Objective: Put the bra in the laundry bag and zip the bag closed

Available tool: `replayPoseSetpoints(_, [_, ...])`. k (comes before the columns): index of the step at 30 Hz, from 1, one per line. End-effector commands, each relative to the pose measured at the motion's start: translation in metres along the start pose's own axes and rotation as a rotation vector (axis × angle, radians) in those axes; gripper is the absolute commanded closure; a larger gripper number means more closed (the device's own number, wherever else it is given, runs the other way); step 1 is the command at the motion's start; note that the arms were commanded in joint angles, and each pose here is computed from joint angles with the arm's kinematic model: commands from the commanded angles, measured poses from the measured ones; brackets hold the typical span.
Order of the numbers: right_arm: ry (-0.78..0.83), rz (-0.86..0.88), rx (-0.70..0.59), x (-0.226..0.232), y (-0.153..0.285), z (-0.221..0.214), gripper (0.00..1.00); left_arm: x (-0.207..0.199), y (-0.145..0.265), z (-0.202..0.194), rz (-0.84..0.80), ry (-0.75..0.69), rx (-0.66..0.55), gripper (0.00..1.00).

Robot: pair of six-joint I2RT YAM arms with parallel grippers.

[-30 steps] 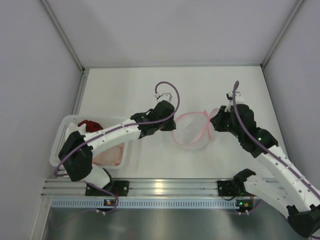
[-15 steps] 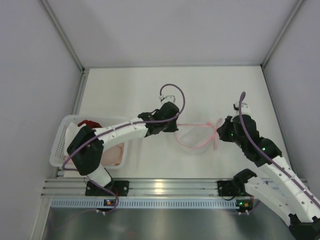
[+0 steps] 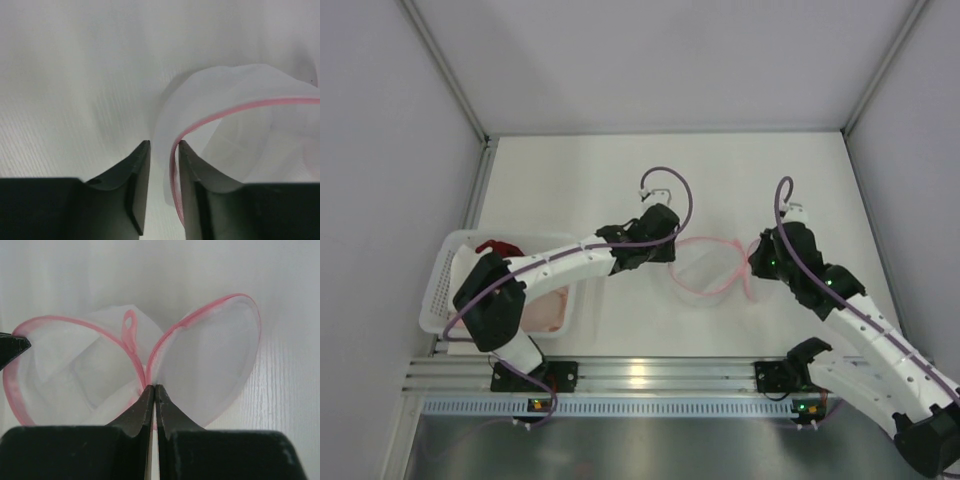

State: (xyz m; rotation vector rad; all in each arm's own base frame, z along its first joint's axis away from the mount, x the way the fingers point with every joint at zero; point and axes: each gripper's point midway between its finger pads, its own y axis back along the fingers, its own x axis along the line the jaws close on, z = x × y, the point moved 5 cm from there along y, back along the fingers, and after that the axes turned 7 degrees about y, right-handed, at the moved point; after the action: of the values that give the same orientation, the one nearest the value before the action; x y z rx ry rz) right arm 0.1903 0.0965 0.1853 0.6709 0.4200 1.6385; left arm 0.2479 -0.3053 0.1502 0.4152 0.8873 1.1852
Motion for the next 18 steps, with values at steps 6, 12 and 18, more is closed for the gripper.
replayPoseSetpoints(6, [-0.026,0.038,-0.110,0.007,-0.005,0.025,1.00,0.001,0.033,0.035,-0.043,0.024,-0.144,0.28])
replayPoseSetpoints(12, [-0.054,0.013,-0.139,0.002,-0.003,0.031,1.00,0.041,0.070,0.069,0.011,0.098,-0.249,0.18])
replayPoseSetpoints(18, [-0.053,-0.039,-0.137,-0.007,-0.002,0.034,1.00,0.119,0.115,0.091,0.207,0.184,-0.366,0.17])
